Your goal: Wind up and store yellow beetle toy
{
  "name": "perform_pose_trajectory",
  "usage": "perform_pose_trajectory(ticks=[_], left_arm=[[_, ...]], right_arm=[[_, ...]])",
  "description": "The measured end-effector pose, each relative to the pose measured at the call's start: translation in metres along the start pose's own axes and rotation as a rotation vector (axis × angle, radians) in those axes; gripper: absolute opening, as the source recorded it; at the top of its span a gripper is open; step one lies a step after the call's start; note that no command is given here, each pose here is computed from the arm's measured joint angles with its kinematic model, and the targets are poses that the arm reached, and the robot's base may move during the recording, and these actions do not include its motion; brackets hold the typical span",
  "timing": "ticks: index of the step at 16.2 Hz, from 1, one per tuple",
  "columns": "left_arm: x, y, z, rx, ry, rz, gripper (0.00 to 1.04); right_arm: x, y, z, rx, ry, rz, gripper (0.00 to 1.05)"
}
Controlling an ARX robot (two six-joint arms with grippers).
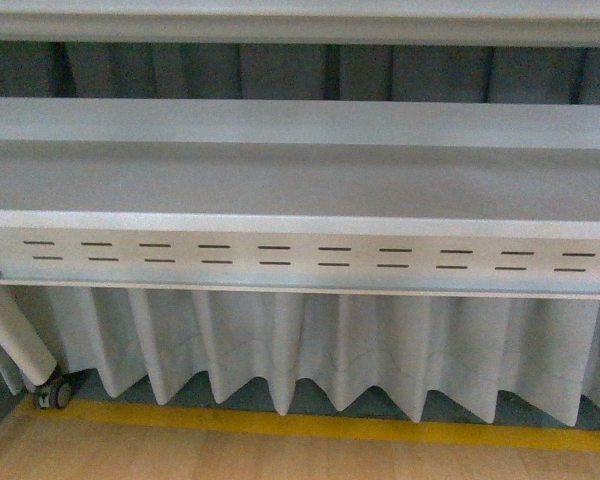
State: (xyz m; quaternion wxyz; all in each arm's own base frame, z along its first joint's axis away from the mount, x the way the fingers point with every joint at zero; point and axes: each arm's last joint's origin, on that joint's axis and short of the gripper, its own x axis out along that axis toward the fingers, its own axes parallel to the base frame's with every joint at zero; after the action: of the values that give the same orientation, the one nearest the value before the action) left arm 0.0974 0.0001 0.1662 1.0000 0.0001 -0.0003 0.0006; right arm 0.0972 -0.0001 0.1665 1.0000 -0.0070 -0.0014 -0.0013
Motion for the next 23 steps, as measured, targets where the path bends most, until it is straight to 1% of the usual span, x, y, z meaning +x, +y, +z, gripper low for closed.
perform_pose_trajectory(ticks=[23], left_arm=[[0.0,0.0,0.0,0.0,0.0,0.0,0.98]], right_arm=[[0.0,0.0001,0.0,0.0,0.0,0.003,0.98]])
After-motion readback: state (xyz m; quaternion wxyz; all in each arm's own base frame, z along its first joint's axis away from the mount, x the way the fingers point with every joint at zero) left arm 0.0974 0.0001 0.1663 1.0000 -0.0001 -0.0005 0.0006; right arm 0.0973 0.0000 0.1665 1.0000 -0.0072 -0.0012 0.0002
